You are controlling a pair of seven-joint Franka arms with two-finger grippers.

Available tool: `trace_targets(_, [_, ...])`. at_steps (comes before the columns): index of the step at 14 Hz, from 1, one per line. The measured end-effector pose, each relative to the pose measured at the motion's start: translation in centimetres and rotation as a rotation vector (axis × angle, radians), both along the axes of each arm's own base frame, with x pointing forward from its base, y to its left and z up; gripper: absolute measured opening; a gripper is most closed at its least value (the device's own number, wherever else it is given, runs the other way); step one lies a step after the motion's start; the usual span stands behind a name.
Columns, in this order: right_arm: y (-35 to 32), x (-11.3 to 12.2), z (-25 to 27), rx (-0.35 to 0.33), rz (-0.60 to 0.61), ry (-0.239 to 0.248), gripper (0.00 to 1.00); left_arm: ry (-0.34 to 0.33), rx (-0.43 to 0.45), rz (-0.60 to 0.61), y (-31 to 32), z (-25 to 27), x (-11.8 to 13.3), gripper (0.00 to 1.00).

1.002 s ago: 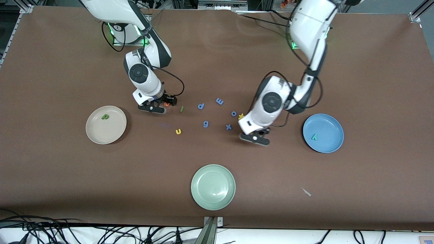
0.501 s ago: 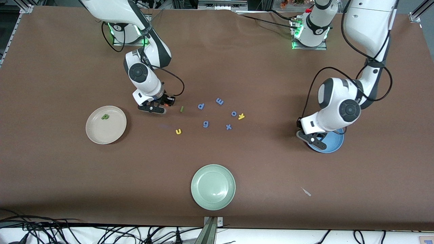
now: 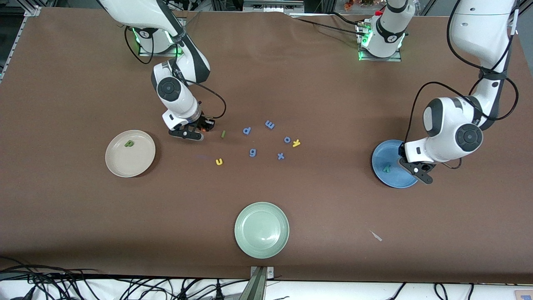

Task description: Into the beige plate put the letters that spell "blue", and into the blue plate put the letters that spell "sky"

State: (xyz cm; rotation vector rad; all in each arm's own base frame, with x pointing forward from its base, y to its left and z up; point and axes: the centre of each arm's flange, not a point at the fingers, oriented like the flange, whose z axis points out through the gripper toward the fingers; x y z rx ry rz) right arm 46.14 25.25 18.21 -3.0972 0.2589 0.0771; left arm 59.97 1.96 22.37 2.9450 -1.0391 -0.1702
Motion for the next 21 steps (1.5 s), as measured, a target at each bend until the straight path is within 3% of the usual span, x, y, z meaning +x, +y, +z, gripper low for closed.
trace_targets(2, [-1.7,1.4,1.1,-0.010,0.031,0.002,0.29,-0.007,0.003,-0.003,0.8,0.4,0.1,0.49])
trace_targets(5, [-7.1,4.2,3.3,-0.041,0.104,0.043,0.29,-0.036,-0.001,-0.013,0.1,2.1,0.4,0.77])
trace_targets(7, [-11.6,5.6,4.3,-0.052,0.153,0.052,0.29,-0.057,-0.013,-0.044,-2.2,3.4,0.6,0.78])
trace_targets(10, [-17.1,6.8,4.8,-0.065,0.219,0.050,0.29,-0.064,-0.079,-0.053,-10.8,4.0,0.0,0.78])
trace_targets(14, [-22.1,8.1,4.7,-0.087,0.236,0.047,0.32,-0.039,-0.074,0.065,-23.6,3.4,-3.4,0.78])
trace_targets(17, [-21.9,9.0,4.9,-0.091,0.230,0.050,0.58,-0.034,-0.055,0.147,-32.3,2.5,-6.6,0.79])
trace_targets(21, [-16.5,10.4,7.3,-0.091,0.147,0.094,0.98,-0.038,-0.041,0.124,-40.0,-0.9,-9.1,0.79])
